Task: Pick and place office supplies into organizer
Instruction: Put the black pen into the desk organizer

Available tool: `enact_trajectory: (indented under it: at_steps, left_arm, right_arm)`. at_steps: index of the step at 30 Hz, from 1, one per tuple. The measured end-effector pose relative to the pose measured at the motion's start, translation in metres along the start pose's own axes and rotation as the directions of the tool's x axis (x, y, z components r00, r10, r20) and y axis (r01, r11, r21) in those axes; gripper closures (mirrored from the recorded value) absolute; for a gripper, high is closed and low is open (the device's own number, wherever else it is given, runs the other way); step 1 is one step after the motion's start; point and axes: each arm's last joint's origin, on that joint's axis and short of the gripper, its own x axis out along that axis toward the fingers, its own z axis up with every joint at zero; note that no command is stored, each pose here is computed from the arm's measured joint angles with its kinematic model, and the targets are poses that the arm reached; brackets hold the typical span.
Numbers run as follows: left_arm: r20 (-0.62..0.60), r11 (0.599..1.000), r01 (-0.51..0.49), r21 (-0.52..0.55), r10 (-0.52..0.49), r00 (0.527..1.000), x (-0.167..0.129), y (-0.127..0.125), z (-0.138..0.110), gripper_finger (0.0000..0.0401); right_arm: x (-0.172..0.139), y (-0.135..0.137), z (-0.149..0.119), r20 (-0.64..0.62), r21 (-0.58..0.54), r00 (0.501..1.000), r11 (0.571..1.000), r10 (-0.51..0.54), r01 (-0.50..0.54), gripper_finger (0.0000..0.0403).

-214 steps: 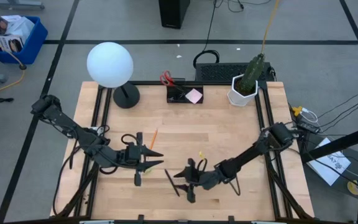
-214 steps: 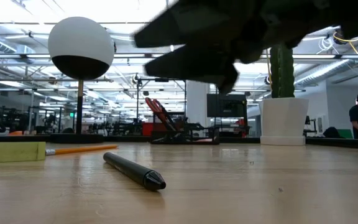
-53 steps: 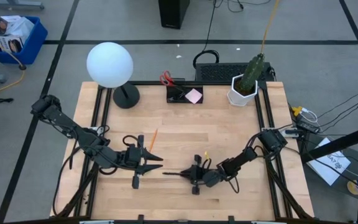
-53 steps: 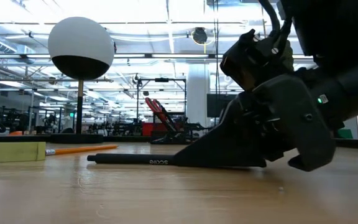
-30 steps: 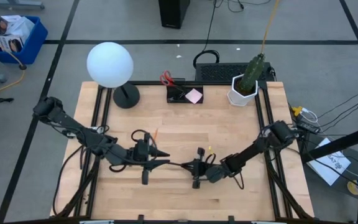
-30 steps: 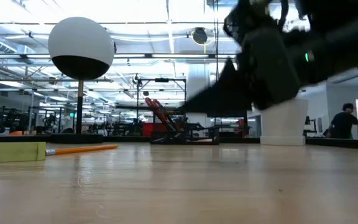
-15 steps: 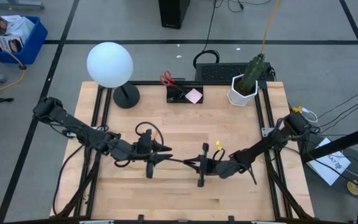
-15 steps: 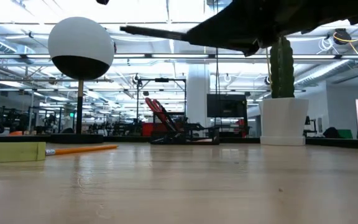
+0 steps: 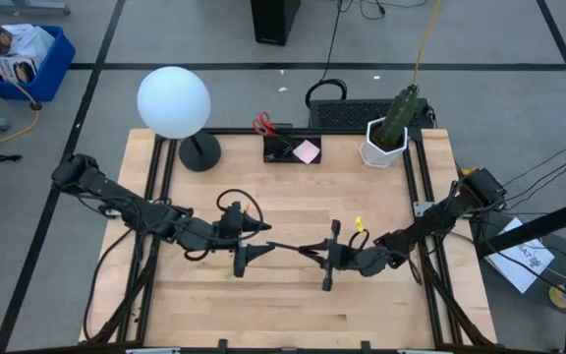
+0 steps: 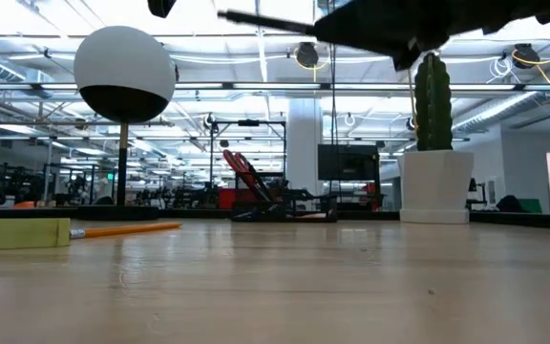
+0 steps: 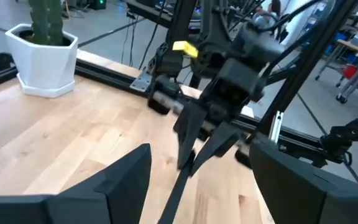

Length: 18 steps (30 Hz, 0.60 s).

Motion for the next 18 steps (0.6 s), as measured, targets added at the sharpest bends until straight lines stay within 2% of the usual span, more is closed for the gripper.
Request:
enact_trajectory:
  at_steps: [13,18]
  left_arm:
    - [-0.002,1.0,0.0,-0.012,0.0,1.0,0.0,0.0,0.0,0.0154]
    - [0.013,1.0,0.005,-0.011,-0.005,1.0,0.0,-0.001,0.001,0.0166]
  right_arm:
    - [-0.003,-0.003,0.022,0.149,-0.032,0.989,0.999,-0.003,0.008,0.0377]
    - [0.005,-0.013,0.025,0.175,-0.01,0.984,0.999,0.04,-0.039,0.0377]
